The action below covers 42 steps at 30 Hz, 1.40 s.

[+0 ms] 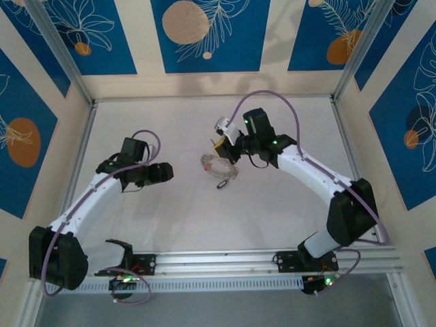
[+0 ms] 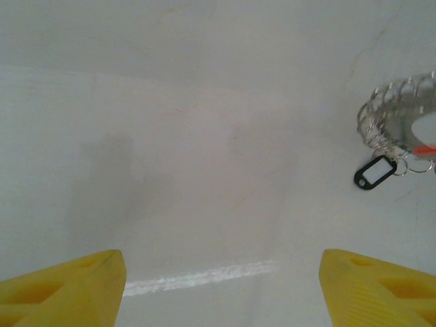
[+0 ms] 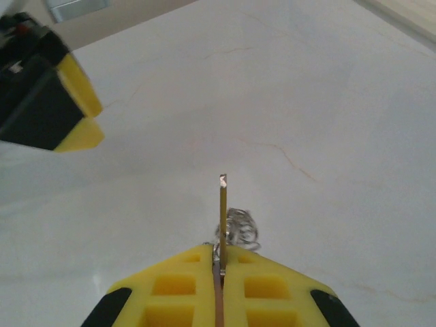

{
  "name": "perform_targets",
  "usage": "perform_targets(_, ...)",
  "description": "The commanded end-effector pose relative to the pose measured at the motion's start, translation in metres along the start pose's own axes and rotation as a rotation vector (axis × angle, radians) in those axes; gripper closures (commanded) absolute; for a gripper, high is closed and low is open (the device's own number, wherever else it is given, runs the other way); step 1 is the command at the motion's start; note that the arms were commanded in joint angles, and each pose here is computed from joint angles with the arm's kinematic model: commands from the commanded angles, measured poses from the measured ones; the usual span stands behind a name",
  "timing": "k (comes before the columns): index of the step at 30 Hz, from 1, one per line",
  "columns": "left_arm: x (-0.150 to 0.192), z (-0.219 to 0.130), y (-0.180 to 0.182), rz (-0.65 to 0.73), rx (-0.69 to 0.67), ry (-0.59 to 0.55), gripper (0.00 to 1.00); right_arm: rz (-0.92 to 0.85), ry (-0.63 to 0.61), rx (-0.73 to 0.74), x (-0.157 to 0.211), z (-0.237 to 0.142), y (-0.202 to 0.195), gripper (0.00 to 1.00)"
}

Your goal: Put the keys on the keyring

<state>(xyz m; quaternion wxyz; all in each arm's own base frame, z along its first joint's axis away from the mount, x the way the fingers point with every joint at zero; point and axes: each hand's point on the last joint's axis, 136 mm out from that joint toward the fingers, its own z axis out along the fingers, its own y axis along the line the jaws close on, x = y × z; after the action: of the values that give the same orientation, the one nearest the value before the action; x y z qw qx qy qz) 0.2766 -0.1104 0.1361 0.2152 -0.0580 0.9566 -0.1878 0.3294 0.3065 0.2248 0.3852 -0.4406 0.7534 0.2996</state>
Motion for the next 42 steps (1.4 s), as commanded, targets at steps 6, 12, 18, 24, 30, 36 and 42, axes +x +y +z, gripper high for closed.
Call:
perform_targets(6, 0.0, -0.016, 0.017, -0.054, -0.012, -0.02, 0.25, 0.036, -0.035, 0.051, -0.03, 0.031, -0.032, 1.0)
perform_targets(12, 0.0, -0.017, 0.016, -0.038, -0.001, -0.012, 0.25, 0.063, -0.028, 0.06, -0.027, 0.042, -0.044, 1.0)
perform_targets(18, -0.001, -0.013, 0.013, -0.039, 0.018, 0.002, 0.25, 0.121, -0.015, 0.074, -0.013, 0.043, -0.065, 1.0)
perform_targets(24, 0.0, -0.008, 0.012, -0.043, 0.027, 0.019, 0.25, 0.172, -0.007, 0.091, 0.005, 0.039, -0.088, 1.0)
perform_targets(30, -0.001, -0.004, 0.013, -0.052, 0.024, 0.026, 0.25, 0.234, 0.002, 0.138, 0.029, 0.027, -0.116, 1.0)
perform_targets(36, 0.0, 0.004, 0.014, -0.066, 0.029, 0.043, 0.25, 0.348, -0.008, 0.16, 0.068, 0.017, -0.144, 1.0)
perform_targets(42, -0.001, 0.009, 0.015, -0.088, 0.024, 0.049, 0.25, 0.521, -0.056, 0.181, 0.085, 0.004, -0.173, 1.0)
